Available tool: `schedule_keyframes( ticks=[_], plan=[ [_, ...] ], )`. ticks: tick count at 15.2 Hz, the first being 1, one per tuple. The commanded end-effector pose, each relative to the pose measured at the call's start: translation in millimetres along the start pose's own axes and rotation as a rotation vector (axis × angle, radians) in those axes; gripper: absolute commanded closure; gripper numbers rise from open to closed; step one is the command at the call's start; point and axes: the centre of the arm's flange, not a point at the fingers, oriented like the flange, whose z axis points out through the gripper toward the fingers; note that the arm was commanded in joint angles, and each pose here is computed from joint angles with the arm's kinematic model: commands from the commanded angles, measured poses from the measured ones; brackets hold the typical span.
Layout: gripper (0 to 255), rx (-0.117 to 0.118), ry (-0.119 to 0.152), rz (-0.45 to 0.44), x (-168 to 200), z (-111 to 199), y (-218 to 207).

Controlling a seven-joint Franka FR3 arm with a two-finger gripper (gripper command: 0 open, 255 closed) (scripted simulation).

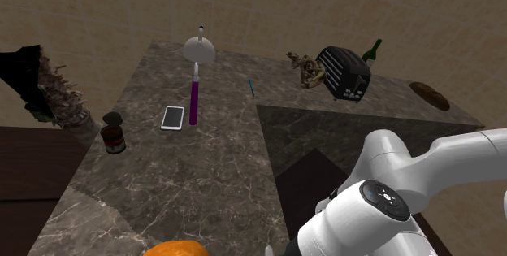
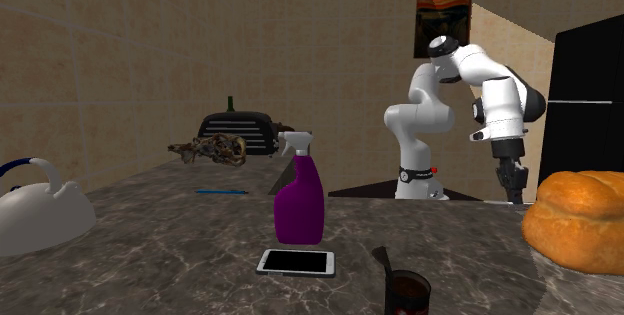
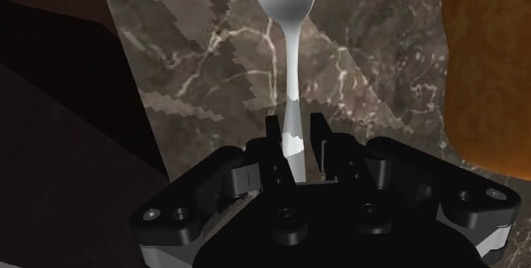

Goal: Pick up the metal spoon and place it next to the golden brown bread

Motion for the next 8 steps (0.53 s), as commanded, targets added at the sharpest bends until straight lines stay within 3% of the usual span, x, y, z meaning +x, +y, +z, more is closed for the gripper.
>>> schedule_keyframes(
  ticks=[1, 8],
  plan=[
    [255, 0.001, 0.000, 0.000, 0.4, 9.9, 1.1],
    [255, 0.001, 0.000, 0.000, 0.7, 12.1, 1.6]
  ],
)
